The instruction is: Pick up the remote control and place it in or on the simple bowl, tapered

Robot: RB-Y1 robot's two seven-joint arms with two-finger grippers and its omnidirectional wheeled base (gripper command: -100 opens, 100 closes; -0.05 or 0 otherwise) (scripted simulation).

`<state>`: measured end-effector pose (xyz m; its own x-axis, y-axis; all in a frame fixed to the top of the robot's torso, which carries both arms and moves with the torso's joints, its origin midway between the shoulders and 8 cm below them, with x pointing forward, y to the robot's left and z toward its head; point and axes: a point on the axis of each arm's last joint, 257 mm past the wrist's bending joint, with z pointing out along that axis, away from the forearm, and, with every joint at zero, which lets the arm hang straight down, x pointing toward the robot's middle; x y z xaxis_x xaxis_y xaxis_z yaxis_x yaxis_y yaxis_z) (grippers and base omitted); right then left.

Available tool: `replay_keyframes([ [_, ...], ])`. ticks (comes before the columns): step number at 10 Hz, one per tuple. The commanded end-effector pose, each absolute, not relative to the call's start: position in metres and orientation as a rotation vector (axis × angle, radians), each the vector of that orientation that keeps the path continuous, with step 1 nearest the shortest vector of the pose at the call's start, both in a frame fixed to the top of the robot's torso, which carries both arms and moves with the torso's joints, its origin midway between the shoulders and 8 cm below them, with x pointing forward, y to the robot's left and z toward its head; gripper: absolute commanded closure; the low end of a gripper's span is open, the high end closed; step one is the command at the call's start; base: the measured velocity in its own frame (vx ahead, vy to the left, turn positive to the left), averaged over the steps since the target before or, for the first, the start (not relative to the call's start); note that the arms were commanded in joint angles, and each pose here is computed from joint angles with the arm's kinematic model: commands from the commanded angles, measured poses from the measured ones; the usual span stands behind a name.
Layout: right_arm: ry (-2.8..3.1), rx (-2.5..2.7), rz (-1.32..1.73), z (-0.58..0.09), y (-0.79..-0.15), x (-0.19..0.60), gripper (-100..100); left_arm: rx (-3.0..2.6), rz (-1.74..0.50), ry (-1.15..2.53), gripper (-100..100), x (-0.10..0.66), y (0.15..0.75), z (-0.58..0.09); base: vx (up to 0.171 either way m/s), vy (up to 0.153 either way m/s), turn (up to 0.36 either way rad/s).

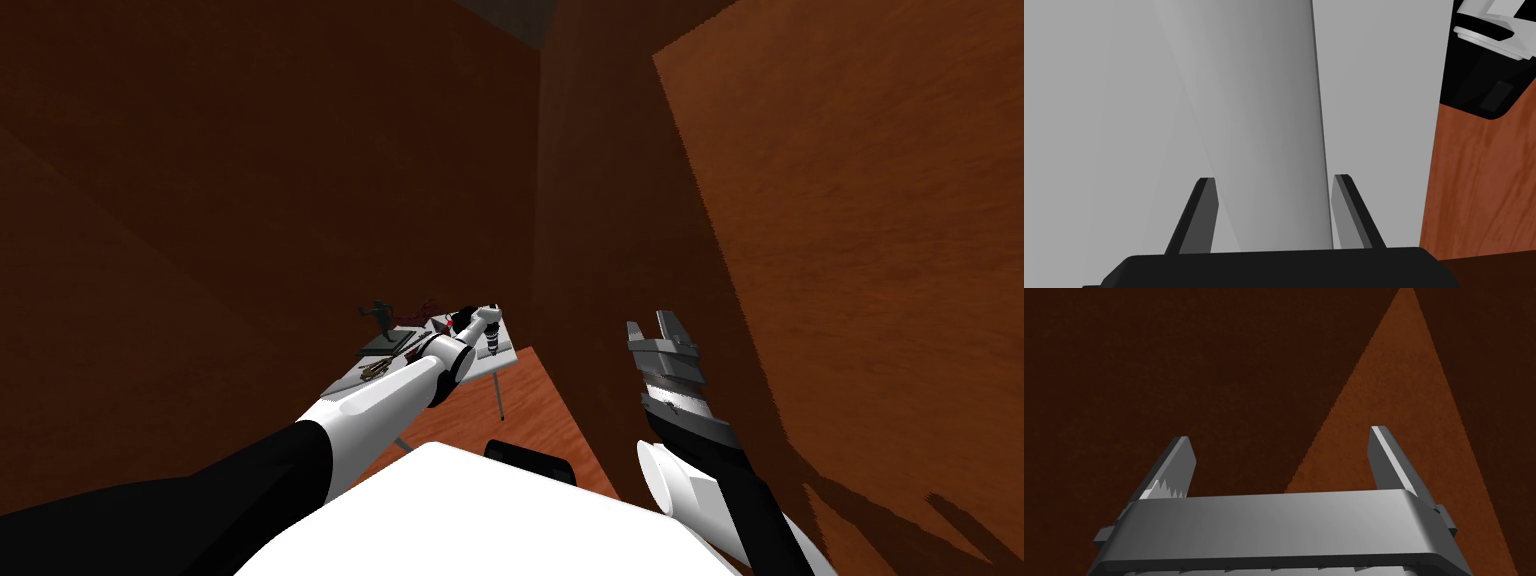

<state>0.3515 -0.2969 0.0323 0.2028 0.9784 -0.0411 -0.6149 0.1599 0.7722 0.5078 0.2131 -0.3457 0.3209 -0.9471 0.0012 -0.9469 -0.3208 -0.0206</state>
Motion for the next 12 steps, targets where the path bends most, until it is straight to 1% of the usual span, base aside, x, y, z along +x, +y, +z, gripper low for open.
replay_keyframes([
  [1,0.632,0.710,1.253,0.032,-0.297,0.352,0,-2.540,-0.020,1.821,100,0.508,0.213,-0.346,0.000,0.000,0.000],
  [2,0.632,0.710,1.253,0.032,-0.297,0.352,0,-2.539,-0.021,1.822,100,0.508,0.213,-0.346,0.000,0.000,0.000],
  [3,0.632,0.710,1.253,0.032,-0.297,0.352,0,-2.539,-0.021,1.822,0,0.508,0.213,-0.346,0.000,0.000,0.000],
  [4,0.632,0.710,1.253,0.032,-0.297,0.352,0,-2.539,-0.019,1.824,100,0.512,0.212,-0.332,-0.021,0.009,-0.001],
  [7,0.632,0.710,1.253,0.032,-0.297,0.352,0,-2.539,-0.019,1.825,100,0.512,0.213,-0.333,-0.010,0.008,-0.002],
  [8,0.632,0.710,1.253,0.032,-0.297,0.352,0,-2.539,-0.017,1.825,0,0.512,0.213,-0.333,0.000,0.000,0.000],
  [9,0.632,0.710,1.253,0.032,-0.297,0.352,0,-2.528,-0.085,1.818,100,0.528,0.208,-0.311,-0.049,-0.006,0.020],
  [12,0.631,0.710,1.253,0.032,-0.297,0.352,0,-2.525,-0.124,1.818,100,0.536,0.204,-0.299,-0.051,-0.014,0.002],
])
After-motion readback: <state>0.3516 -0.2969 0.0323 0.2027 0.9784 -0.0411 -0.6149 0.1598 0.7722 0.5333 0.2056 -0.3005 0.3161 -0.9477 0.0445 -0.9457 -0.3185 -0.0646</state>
